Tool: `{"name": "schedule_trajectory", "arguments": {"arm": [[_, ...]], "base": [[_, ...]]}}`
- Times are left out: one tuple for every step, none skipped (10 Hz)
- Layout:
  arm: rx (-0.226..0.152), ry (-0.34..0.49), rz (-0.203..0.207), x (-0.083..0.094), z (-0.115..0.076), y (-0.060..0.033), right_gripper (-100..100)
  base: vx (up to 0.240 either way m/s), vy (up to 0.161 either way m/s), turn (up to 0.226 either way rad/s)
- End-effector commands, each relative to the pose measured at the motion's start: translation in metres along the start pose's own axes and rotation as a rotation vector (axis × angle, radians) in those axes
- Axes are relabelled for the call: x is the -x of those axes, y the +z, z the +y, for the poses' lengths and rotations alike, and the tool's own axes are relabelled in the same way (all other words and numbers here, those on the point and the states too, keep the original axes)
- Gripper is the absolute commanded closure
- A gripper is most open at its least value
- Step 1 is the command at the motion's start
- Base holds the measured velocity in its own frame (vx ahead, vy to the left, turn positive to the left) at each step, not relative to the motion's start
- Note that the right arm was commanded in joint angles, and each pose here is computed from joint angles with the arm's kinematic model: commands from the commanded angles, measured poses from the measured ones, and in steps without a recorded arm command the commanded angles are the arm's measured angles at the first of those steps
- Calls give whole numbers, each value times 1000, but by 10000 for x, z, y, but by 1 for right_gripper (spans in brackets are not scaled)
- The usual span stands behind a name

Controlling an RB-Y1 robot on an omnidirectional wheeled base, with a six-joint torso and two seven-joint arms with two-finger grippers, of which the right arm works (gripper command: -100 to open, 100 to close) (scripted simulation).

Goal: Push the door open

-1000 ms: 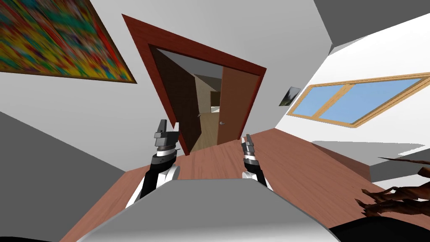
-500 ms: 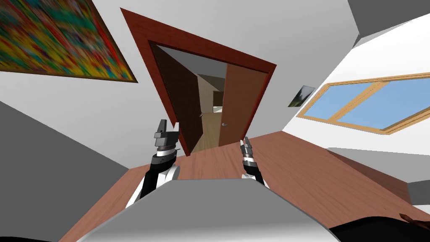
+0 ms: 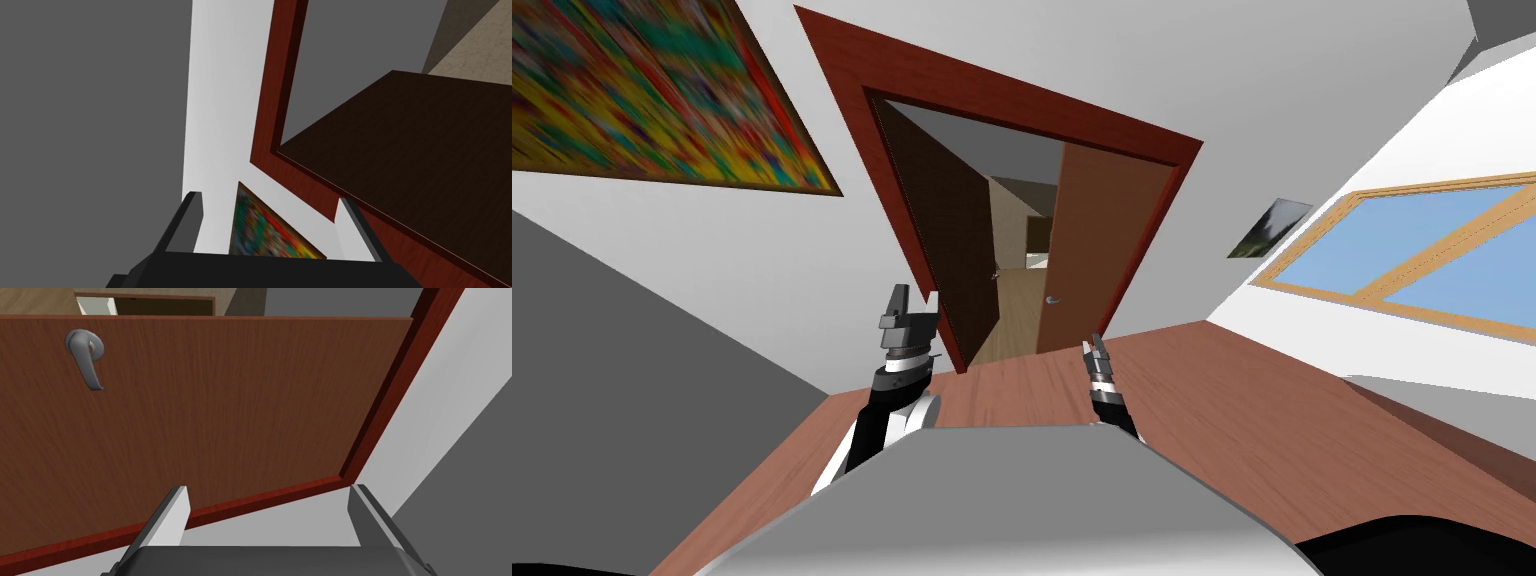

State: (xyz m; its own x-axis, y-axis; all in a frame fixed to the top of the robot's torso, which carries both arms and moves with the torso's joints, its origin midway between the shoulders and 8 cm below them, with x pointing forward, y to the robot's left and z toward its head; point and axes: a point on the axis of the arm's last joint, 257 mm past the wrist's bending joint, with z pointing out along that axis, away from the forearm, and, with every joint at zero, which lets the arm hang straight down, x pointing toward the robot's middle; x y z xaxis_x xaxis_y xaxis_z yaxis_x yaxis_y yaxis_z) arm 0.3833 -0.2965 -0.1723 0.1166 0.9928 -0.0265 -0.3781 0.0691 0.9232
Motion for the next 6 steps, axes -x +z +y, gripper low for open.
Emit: {"name": "schedule_trajectory", "arguments": {"arm": [[-18,5,2,15,-105,-58,-100],[-29,8,2,25,-165,-91,-100],[-40,11,3,35,-225,-124,-100],[-62,16,4,59,-343,-192,-100],[-73,18,4,71,-401,-228,-100],[-84,21,4,85,-458,-264,-100]], "base": [[97,-38,106],[96,-31,115],[83,-31,79],[100,-39,150],[123,-34,158],[135,-55,111]]}}
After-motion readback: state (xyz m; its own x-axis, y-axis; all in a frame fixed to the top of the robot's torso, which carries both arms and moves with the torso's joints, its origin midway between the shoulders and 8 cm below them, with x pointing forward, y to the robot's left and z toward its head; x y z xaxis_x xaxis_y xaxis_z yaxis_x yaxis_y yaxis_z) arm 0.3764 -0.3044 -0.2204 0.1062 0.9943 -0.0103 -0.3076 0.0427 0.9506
